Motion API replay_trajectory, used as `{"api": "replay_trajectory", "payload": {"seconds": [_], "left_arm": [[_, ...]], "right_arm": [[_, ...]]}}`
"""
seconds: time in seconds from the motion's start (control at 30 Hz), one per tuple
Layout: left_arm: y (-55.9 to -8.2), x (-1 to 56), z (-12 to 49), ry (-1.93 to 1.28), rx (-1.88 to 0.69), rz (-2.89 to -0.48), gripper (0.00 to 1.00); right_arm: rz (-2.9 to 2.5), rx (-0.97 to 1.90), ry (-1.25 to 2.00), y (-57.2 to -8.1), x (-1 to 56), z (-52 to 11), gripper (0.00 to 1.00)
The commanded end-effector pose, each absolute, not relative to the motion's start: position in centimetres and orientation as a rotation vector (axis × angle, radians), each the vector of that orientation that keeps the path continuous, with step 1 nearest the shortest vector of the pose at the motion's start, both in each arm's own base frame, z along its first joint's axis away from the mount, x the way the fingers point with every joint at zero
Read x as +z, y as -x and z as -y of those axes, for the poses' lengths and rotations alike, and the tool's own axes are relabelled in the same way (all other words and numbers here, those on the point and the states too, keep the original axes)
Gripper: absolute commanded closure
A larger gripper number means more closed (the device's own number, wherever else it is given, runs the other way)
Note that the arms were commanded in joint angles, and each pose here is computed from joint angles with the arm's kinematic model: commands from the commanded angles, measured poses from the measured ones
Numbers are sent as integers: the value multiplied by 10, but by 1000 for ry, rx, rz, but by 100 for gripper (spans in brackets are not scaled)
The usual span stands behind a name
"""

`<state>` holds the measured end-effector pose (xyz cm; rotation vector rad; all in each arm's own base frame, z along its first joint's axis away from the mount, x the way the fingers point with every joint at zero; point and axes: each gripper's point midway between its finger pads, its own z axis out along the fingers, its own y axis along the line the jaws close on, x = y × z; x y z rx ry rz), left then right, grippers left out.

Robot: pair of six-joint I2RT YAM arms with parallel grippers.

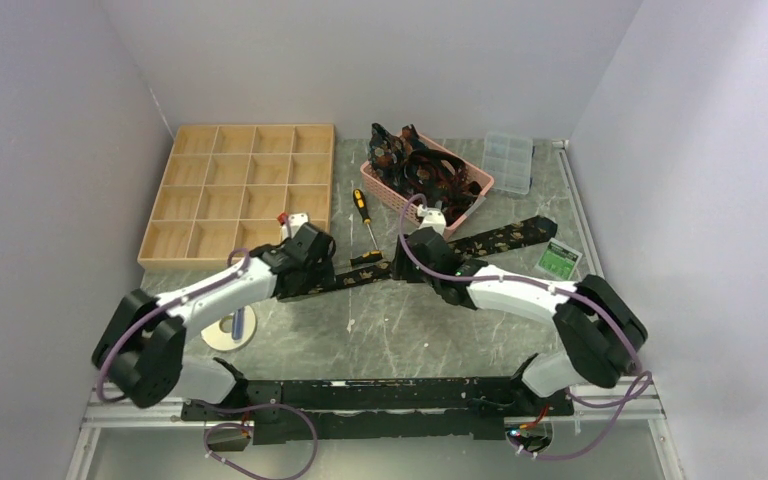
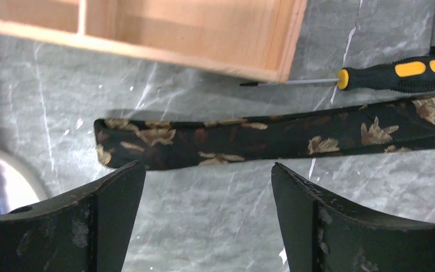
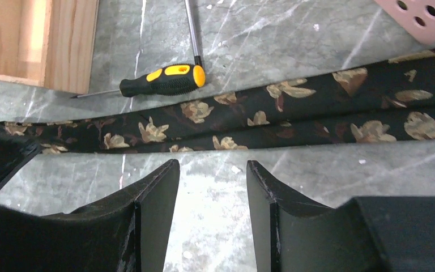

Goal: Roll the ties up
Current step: Roll the tie at the center of the board.

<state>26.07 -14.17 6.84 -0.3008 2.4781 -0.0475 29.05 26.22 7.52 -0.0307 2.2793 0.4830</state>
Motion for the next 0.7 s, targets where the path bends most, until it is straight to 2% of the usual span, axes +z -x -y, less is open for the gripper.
{"api": "replay_trajectory", "payload": {"seconds": [0.0, 0.47, 0.57, 0.67], "left_arm": [[-275, 67, 155, 194, 9, -2500, 16], [-289, 38, 203, 83, 20, -2612, 44], [-286, 28, 202, 78, 51, -2640, 54], [-283, 18, 199, 92, 84, -2671, 71]], "right_arm": [[-2200, 485, 5, -287, 97, -249, 48], [-2152, 488, -21, -274, 110, -224, 48], [-2142, 490, -23, -273, 114, -221, 48], [-2134, 485, -28, -274, 116, -217, 48]]}}
